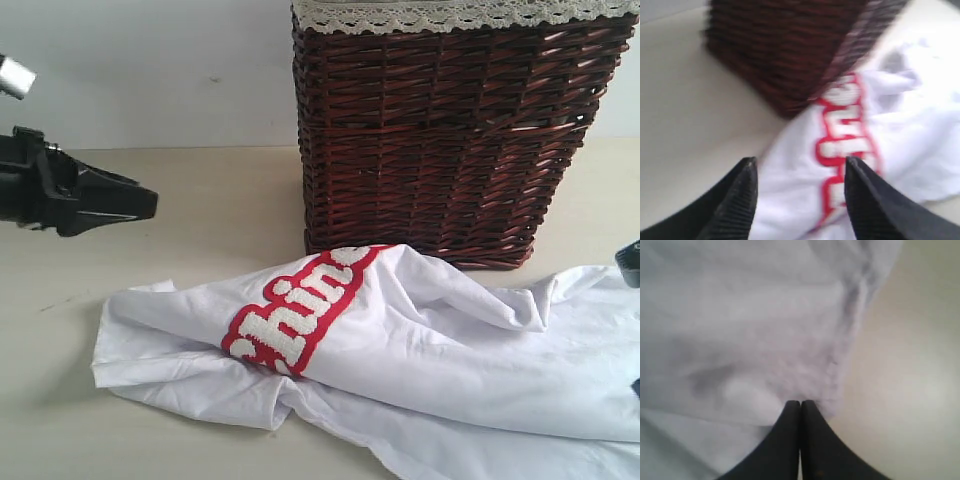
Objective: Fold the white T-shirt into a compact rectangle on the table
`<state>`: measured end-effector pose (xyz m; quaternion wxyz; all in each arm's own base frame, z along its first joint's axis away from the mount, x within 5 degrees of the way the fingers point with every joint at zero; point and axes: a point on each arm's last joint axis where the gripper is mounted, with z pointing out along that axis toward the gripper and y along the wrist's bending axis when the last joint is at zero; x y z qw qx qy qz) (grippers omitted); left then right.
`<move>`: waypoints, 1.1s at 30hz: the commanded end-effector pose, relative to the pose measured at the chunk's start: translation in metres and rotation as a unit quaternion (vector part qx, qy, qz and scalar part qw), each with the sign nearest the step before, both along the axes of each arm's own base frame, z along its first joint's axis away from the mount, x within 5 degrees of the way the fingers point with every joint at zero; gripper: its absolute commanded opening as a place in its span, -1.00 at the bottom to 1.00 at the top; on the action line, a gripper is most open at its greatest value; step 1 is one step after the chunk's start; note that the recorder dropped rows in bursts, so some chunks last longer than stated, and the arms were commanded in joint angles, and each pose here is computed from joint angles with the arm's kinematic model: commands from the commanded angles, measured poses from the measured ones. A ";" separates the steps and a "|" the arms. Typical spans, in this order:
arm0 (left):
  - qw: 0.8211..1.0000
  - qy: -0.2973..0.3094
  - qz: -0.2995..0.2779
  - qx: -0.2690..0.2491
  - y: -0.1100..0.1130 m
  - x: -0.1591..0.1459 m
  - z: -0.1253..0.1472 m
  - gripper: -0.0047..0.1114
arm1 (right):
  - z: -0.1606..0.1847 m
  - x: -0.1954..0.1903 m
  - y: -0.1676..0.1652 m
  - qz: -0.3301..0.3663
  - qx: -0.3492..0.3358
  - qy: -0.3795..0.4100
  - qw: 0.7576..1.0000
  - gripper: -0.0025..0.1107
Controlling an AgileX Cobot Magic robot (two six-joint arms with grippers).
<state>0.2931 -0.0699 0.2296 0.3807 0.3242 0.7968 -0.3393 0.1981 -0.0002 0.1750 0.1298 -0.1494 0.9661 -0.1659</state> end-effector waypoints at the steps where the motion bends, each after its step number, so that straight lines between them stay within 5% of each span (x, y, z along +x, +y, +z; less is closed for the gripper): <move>1: 0.985 0.073 -0.149 -0.043 -0.021 -0.031 0.001 -0.20 | 0.002 0.000 0.028 0.078 0.140 0.002 0.987 -0.96; 6: 0.970 0.080 -0.227 0.037 -0.033 -0.043 -0.027 -0.51 | 0.006 -0.001 0.053 0.185 0.244 -0.010 0.952 -0.96; 10: 0.944 0.078 -0.307 0.093 -0.053 -0.055 -0.042 -0.22 | 0.011 0.001 0.061 0.203 0.284 -0.026 0.937 -0.96; 14: 0.928 -0.012 -0.323 0.184 -0.083 -0.053 -0.061 0.15 | 0.012 0.002 0.060 0.209 0.279 -0.028 0.937 -0.96; 19: 0.893 -0.078 -0.377 0.235 -0.116 -0.065 -0.078 0.15 | 0.009 0.000 0.055 0.243 0.233 -0.012 0.942 -0.96; 25: 0.887 -0.084 -0.368 0.267 -0.134 -0.066 -0.101 0.12 | 0.008 0.000 0.053 0.218 0.233 -0.007 0.948 -0.96; 27: 0.879 -0.077 -0.379 0.280 -0.133 -0.064 -0.116 -0.02 | 0.008 0.000 0.053 0.218 0.233 -0.007 0.948 -0.96; 31: 0.873 -0.059 -0.388 0.290 -0.132 -0.064 -0.133 -0.80 | 0.008 0.000 0.053 0.214 0.234 -0.007 0.948 -0.96; 33: 0.869 -0.068 -0.393 0.293 -0.131 -0.065 -0.129 -0.92 | 0.008 0.000 0.053 0.214 0.234 -0.007 0.948 -0.96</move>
